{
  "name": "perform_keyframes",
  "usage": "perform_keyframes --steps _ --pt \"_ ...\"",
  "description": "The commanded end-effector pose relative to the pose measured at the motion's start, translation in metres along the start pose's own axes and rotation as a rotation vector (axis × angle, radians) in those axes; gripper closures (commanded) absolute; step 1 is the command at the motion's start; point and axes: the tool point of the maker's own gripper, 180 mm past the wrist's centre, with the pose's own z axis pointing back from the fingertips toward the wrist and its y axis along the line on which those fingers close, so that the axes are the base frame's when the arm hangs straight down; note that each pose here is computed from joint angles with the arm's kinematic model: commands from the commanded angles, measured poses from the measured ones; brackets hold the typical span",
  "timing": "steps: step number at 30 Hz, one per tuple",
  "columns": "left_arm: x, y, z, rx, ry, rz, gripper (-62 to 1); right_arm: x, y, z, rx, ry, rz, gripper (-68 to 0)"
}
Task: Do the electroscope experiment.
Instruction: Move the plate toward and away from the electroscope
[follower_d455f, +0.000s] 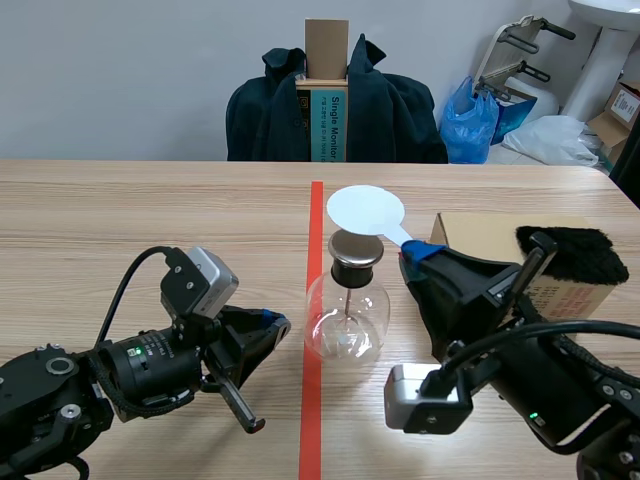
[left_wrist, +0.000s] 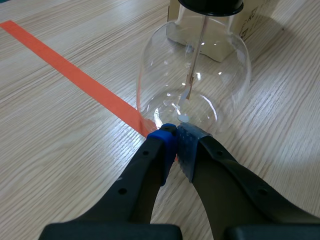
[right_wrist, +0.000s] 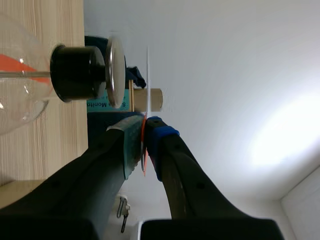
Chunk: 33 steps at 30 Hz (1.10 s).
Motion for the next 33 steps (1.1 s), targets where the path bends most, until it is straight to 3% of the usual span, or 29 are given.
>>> perform_keyframes --steps 1,20,27,33 --pt "0.015 0.0 -0.003 -0.003 -0.049 -0.002 -2.6 -0.002 -0.007 0.001 -0.02 -0.007 0.024 -0.7" --pt "0.015 0.0 -0.003 -0.003 -0.049 -0.002 -2.6 0.011 -0.007 0.002 -0.017 -0.078 0.023 -0.7" --pt "0.015 0.0 -0.003 -0.003 -0.049 -0.002 -2.6 0.011 -0.007 0.002 -0.017 -0.076 0.022 -0.7" --pt "0.015 0.0 -0.003 -0.003 -0.049 -0.002 -2.6 -0.001 -0.007 0.002 -0.018 -0.012 0.022 -0.7"
